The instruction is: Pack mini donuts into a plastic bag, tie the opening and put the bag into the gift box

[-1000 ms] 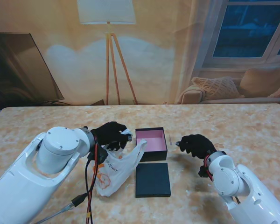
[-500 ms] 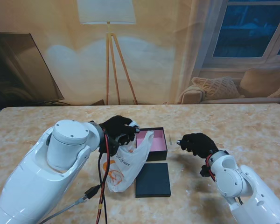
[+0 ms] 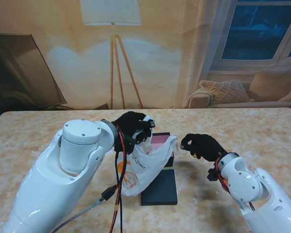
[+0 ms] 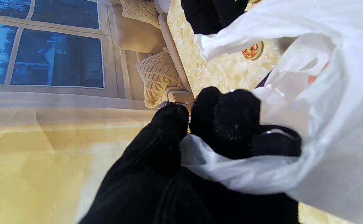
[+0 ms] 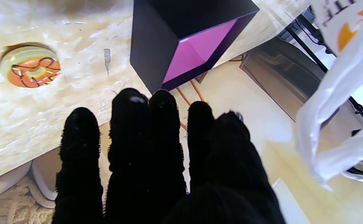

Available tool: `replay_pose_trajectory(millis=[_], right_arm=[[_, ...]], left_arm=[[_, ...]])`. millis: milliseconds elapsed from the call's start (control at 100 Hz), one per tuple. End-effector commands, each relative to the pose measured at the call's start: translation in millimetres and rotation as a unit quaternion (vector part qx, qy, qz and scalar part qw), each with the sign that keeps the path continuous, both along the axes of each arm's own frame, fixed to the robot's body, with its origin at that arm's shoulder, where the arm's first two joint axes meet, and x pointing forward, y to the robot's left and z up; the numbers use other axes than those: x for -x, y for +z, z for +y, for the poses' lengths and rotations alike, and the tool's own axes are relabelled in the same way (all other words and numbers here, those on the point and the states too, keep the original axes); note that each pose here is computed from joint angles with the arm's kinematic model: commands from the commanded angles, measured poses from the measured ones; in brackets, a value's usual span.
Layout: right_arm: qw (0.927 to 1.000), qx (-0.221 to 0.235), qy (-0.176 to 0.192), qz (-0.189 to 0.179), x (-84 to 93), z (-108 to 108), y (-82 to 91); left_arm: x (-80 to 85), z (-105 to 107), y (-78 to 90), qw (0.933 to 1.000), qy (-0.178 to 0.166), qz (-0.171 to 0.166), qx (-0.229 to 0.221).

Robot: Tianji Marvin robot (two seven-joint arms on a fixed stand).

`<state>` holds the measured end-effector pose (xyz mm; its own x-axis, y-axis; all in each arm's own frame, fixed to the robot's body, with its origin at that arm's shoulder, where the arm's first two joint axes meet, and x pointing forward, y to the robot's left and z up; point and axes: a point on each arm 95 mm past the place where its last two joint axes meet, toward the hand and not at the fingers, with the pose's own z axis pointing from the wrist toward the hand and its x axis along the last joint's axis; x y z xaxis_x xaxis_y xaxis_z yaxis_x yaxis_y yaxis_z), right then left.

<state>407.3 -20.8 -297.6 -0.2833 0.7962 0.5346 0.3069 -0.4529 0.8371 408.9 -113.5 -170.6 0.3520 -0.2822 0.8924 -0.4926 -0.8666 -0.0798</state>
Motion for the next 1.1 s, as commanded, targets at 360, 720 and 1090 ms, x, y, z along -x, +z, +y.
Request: replay_pose_trajectory(millis=[360,720,1090], right_arm=[[0.9933,-0.048,0.086,0.061,10.0,-6.7,11.3],[0.9913,-0.048,0.105,0.063,-4.5,2.1,11.5],[0.9890,-0.100,0.097,0.048,-14.3,16.9,10.6]], left_arm=[[-3.9,-10.8,-3.8,0.9998,0.010,0.019,-0.001],[-6.4,-14.1,-5.0,0.9997,0.016,0.019,0.006],[-6.7,-17.4,-5.9,0.9996,0.019,0.017,0.010]])
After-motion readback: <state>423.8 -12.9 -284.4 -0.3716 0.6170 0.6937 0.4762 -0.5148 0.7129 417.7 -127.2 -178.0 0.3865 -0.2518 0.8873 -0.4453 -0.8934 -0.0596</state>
